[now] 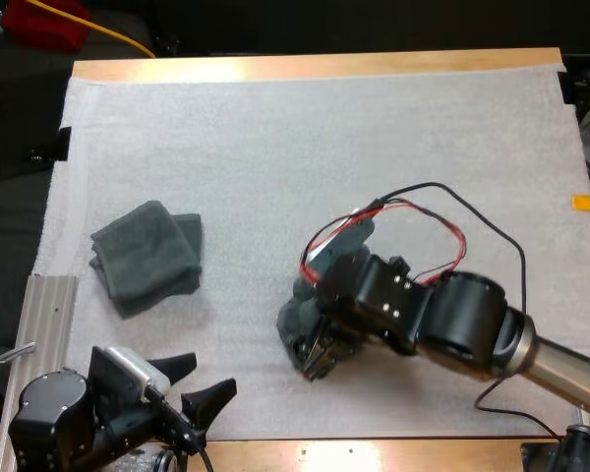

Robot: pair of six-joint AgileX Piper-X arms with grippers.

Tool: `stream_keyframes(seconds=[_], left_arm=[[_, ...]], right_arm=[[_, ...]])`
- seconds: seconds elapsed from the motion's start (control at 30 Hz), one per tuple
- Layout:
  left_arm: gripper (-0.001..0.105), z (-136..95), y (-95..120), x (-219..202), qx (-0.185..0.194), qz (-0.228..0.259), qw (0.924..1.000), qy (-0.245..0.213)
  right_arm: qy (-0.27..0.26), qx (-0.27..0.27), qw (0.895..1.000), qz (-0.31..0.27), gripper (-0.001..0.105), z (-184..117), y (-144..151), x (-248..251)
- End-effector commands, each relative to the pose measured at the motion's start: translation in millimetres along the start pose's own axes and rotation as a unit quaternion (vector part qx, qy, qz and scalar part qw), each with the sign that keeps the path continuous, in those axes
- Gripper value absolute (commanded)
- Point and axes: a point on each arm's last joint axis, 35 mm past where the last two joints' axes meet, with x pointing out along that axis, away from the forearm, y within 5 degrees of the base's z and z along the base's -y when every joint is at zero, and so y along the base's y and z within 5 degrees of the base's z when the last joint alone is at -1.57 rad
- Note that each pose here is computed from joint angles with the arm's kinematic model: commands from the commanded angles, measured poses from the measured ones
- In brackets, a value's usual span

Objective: Pick towel from pile, fold and stack

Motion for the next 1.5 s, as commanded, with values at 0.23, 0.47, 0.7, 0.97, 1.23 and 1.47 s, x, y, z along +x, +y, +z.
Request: stream_keyframes(seconds=[0.23, 0.47, 0.7, 0.97, 1.23, 1.47], left_arm=[[0.069, -8.5, 7.2, -2.4, -0.023, 0.092, 0.9954, 0.016], [0.069, -8.5, 7.5, -2.5, -0.018, 0.096, 0.9951, 0.016], [0.069, -8.5, 7.5, -2.5, -0.014, 0.096, 0.9951, 0.016], [0.069, -8.5, 7.5, -2.5, -0.014, 0.096, 0.9951, 0.016], [0.069, -8.5, 7.5, -2.5, -0.014, 0.096, 0.9951, 0.016], [0.069, -8.5, 7.6, -2.5, -0.014, 0.097, 0.9950, 0.016]], right_arm=[[0.033, -0.009, 0.999, -0.005, 0.090, -15.5, 17.8, 14.3], [0.029, -0.007, 1.000, 0.010, 0.090, -20.2, 21.4, 30.1], [0.015, 0.006, 0.997, 0.080, 0.090, -20.2, 27.8, 38.7], [0.049, -0.003, 0.990, 0.132, 0.090, -19.2, 43.2, 61.3], [0.105, -0.010, 0.986, 0.128, 0.089, -19.9, 55.1, 107.7], [0.134, -0.031, 0.987, 0.081, 0.085, -31.7, 59.3, 152.2]])
